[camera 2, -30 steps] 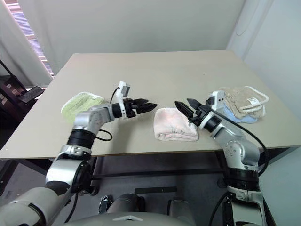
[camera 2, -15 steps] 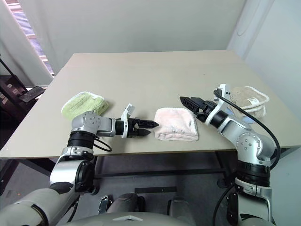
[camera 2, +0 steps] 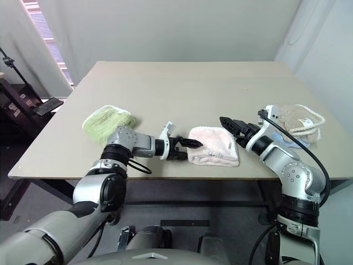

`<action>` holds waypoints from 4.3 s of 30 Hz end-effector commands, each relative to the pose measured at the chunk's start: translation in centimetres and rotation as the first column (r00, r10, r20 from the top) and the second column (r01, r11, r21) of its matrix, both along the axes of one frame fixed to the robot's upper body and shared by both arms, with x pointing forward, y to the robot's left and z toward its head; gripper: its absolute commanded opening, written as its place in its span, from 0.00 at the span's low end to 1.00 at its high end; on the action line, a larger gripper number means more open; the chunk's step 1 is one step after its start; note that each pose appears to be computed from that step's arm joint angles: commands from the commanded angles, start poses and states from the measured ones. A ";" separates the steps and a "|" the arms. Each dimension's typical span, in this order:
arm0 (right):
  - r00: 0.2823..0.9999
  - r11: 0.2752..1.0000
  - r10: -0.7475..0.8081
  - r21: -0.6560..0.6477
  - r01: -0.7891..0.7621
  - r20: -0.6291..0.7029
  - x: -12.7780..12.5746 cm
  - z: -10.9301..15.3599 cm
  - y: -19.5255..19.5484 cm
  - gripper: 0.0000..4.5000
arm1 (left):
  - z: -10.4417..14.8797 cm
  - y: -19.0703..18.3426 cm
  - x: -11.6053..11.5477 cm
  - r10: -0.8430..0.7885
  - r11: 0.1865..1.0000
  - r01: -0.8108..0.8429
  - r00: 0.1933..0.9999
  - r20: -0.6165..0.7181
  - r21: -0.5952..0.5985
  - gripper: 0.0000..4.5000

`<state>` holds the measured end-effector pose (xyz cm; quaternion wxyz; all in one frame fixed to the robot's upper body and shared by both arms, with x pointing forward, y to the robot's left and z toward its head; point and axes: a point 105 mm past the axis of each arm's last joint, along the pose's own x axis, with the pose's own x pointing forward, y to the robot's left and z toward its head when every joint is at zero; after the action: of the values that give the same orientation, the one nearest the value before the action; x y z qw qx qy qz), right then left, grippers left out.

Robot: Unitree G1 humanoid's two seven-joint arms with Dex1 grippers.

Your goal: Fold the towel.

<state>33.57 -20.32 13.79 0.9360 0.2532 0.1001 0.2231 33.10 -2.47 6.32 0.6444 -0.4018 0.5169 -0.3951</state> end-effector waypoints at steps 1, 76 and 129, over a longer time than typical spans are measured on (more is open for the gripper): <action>0.997 1.000 -0.021 -0.003 0.021 0.076 -0.2 2.0 -0.6 0.84 | 1.7 -1.6 0.4 -0.002 0.998 0.002 1.000 0.014 -0.063 1.00; 0.977 0.989 0.144 -0.047 -0.139 0.155 5.3 0.7 4.4 0.84 | 9.8 28.7 2.2 0.871 0.313 -0.941 0.232 0.433 -0.126 0.01; 0.875 0.894 0.390 -0.348 -0.283 0.289 1.4 3.2 1.9 0.84 | 9.6 18.4 -5.0 -0.095 0.946 -0.295 0.155 0.983 0.138 0.99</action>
<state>35.55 -18.25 15.05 0.9152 0.0727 0.0441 0.3939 27.99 16.76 16.08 0.9168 -0.0415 0.0234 -0.3965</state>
